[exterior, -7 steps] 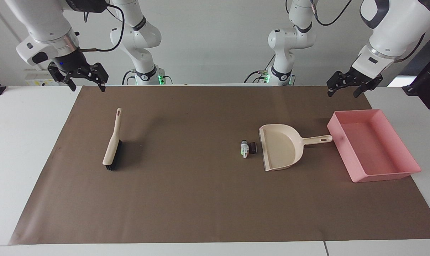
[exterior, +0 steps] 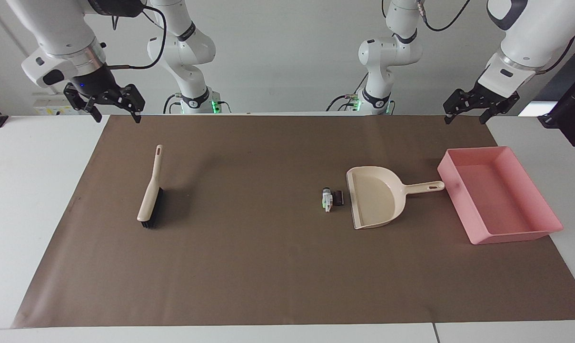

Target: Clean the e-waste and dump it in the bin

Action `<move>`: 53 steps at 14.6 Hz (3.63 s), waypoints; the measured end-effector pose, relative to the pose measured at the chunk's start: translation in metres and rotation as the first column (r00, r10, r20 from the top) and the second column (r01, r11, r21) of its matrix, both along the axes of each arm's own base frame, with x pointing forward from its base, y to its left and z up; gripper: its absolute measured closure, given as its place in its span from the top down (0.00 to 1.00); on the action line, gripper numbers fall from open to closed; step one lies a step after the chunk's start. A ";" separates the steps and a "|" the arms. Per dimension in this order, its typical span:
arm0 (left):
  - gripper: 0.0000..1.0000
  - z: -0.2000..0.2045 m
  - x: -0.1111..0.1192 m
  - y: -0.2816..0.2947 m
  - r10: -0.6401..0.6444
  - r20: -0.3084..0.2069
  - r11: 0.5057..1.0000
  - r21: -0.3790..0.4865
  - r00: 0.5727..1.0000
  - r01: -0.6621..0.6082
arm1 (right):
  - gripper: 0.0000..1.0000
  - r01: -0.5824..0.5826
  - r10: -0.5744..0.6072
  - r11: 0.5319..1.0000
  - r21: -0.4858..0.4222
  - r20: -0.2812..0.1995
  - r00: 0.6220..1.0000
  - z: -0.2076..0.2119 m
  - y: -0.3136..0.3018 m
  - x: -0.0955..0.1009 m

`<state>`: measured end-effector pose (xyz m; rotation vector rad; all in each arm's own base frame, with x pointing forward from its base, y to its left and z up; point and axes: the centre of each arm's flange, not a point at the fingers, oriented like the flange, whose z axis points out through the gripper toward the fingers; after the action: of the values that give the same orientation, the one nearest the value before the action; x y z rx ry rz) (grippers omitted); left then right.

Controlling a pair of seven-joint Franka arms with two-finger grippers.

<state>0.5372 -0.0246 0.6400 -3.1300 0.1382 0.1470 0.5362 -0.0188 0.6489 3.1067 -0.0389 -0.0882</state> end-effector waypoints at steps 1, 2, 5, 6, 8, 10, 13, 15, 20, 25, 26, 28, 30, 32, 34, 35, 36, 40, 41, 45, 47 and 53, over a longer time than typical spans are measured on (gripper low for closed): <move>1.00 0.000 0.000 0.001 0.001 0.000 1.000 0.001 1.000 -0.001 | 1.00 0.000 0.000 1.000 0.000 0.000 1.000 0.000 0.000 0.000; 1.00 0.000 0.000 0.002 0.003 0.000 1.000 0.001 1.000 -0.003 | 1.00 0.000 0.000 1.000 0.000 0.000 1.000 0.000 0.000 0.000; 1.00 0.000 0.000 0.005 0.009 0.000 1.000 0.003 1.000 -0.009 | 1.00 0.001 -0.001 1.000 0.000 0.013 1.000 -0.003 -0.001 0.003; 1.00 0.000 0.000 0.006 0.012 -0.001 1.000 0.003 1.000 -0.012 | 1.00 0.000 0.000 1.000 -0.001 0.019 1.000 -0.004 -0.001 0.004; 1.00 -0.001 0.000 0.008 0.015 -0.004 1.000 0.004 1.000 -0.015 | 1.00 0.000 0.000 1.000 -0.001 0.020 1.000 -0.008 -0.001 0.004; 1.00 -0.001 0.000 0.009 0.016 -0.005 1.000 0.004 1.000 -0.016 | 1.00 0.005 -0.005 1.000 0.001 0.033 0.999 -0.029 -0.005 0.005; 1.00 -0.001 0.000 0.007 0.012 -0.003 1.000 0.004 1.000 -0.012 | 1.00 0.015 -0.015 1.000 0.006 0.006 1.000 -0.099 -0.019 -0.007; 1.00 -0.001 0.000 0.004 0.007 -0.001 1.000 0.004 1.000 -0.007 | 1.00 0.009 -0.009 1.000 0.009 -0.008 1.000 -0.145 -0.020 -0.012; 0.99 0.001 0.002 -0.002 -0.204 0.020 0.979 -0.012 0.979 0.204 | 1.00 0.026 -0.026 1.000 0.012 0.009 1.000 -0.251 -0.030 -0.034; 0.99 -0.007 0.007 -0.001 -0.619 0.050 0.784 -0.029 0.784 0.620 | 1.00 0.101 -0.099 0.994 0.052 -0.034 0.995 -0.296 -0.048 -0.061; 0.99 -0.012 0.007 -0.001 -0.678 0.059 0.733 -0.026 0.733 0.680 | 1.00 0.104 -0.102 0.993 0.057 -0.034 0.994 -0.301 -0.047 -0.064; 0.97 -0.023 0.006 -0.002 -0.773 0.061 0.630 -0.031 0.631 0.776 | 1.00 0.097 -0.095 0.994 0.058 -0.040 0.995 -0.310 -0.046 -0.070; 0.98 -0.035 0.006 -0.002 -0.854 0.062 0.515 -0.038 0.516 0.856 | 0.99 0.095 -0.092 0.994 0.059 -0.044 0.995 -0.312 -0.046 -0.072; 0.97 -0.058 0.007 -0.004 -0.916 0.060 0.393 -0.056 0.396 0.918 | 0.98 0.094 -0.091 0.994 0.059 -0.042 0.995 -0.312 -0.046 -0.072; 0.95 -0.090 0.007 -0.012 -0.951 0.060 0.299 -0.055 0.302 0.953 | 0.93 0.093 -0.091 0.994 0.059 -0.041 0.995 -0.311 -0.045 -0.072; 0.95 -0.108 0.006 -0.018 -0.963 0.043 0.265 -0.046 0.267 0.963 | 0.85 0.092 -0.090 0.994 0.059 -0.041 0.995 -0.311 -0.045 -0.072; 0.95 -0.126 0.004 -0.027 -0.973 0.010 0.229 -0.031 0.229 0.973 | 0.75 0.090 -0.088 0.994 0.059 -0.041 0.995 -0.311 -0.044 -0.072; 0.96 -0.185 -0.007 -0.053 -0.989 -0.048 0.139 -0.011 0.139 0.990 | 0.28 0.086 -0.084 0.995 0.059 -0.023 0.996 -0.310 -0.043 -0.069; 0.96 -0.196 -0.009 -0.054 -0.990 -0.051 0.131 -0.004 0.131 0.991 | 0.26 0.086 -0.085 0.995 0.059 -0.020 0.996 -0.309 -0.043 -0.069; 0.96 -0.240 -0.007 -0.058 -0.988 -0.084 0.124 0.043 0.127 0.991 | 0.26 0.079 -0.078 0.995 0.058 -0.005 0.997 -0.303 -0.040 -0.064; 0.96 -0.257 -0.004 -0.060 -0.989 -0.080 0.119 0.047 0.123 0.992 | 0.26 0.049 -0.049 0.997 0.058 0.003 0.999 -0.288 -0.027 -0.052; 0.93 -0.285 -0.002 -0.060 -0.989 -0.115 0.084 0.051 0.089 0.995 | 0.26 0.018 -0.019 0.999 0.048 0.005 1.000 -0.226 0.027 -0.009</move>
<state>0.5347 -0.0849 0.3550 -2.0909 2.0895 0.1800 0.5275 0.0078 0.4232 3.1554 -0.0668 -0.0817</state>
